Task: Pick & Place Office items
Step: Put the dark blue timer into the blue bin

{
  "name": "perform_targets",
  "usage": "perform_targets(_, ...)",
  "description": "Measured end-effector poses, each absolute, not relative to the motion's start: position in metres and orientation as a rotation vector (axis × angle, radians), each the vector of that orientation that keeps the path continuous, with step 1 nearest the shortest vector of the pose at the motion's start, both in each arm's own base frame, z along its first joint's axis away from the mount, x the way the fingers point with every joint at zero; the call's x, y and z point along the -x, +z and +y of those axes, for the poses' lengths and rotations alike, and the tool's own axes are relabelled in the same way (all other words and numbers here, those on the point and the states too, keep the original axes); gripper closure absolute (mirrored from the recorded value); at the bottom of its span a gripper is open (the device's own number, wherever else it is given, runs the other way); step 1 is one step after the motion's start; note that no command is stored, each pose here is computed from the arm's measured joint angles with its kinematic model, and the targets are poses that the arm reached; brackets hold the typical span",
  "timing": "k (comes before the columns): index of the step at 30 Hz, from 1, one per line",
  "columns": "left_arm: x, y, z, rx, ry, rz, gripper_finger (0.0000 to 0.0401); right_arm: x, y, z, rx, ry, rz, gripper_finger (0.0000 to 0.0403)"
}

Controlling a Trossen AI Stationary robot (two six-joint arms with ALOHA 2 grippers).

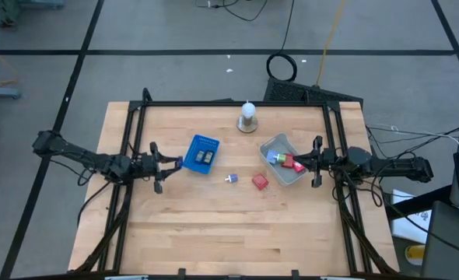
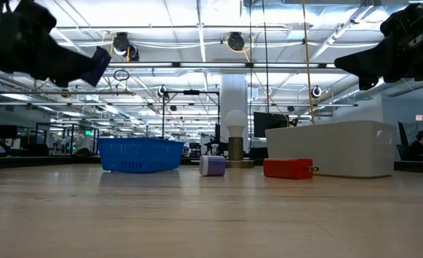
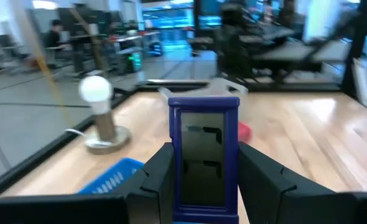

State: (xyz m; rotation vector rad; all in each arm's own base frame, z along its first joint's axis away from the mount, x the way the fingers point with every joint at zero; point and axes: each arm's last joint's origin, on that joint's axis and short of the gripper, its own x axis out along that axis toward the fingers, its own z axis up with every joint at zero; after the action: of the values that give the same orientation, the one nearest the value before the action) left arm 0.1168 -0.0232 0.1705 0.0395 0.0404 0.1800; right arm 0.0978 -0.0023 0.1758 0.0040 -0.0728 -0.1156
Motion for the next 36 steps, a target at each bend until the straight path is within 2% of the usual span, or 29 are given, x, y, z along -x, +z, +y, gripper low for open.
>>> perform_targets(8, -0.132, 0.228, -0.017, -0.006, 0.277, 0.132, 0.0268, -0.098, 0.176, -0.002, -0.001, -0.116, -0.074, 0.0403)
perform_targets(14, -0.169, 0.255, -0.013, -0.017, 0.354, 0.364, 0.0268, -0.098, 0.176, -0.002, -0.001, -0.116, -0.074, 0.0403)
perform_targets(17, -0.189, 0.253, -0.010, -0.041, 0.348, 0.519, 0.0268, -0.098, 0.176, -0.002, -0.001, -0.116, -0.074, 0.0403)
perform_targets(23, -0.225, 0.238, 0.002, -0.056, 0.266, 0.693, 0.0268, -0.098, 0.175, -0.002, 0.000, -0.116, -0.064, 0.0403)
perform_targets(30, -0.245, 0.209, 0.024, 0.045, 0.321, 0.832, 0.0268, -0.098, 0.175, -0.002, 0.000, -0.116, -0.064, 0.0403)
perform_targets(36, -0.256, 0.182, 0.031, 0.031, 0.307, 0.949, 0.0268, -0.098, 0.175, -0.002, 0.000, -0.116, -0.064, 0.0403)
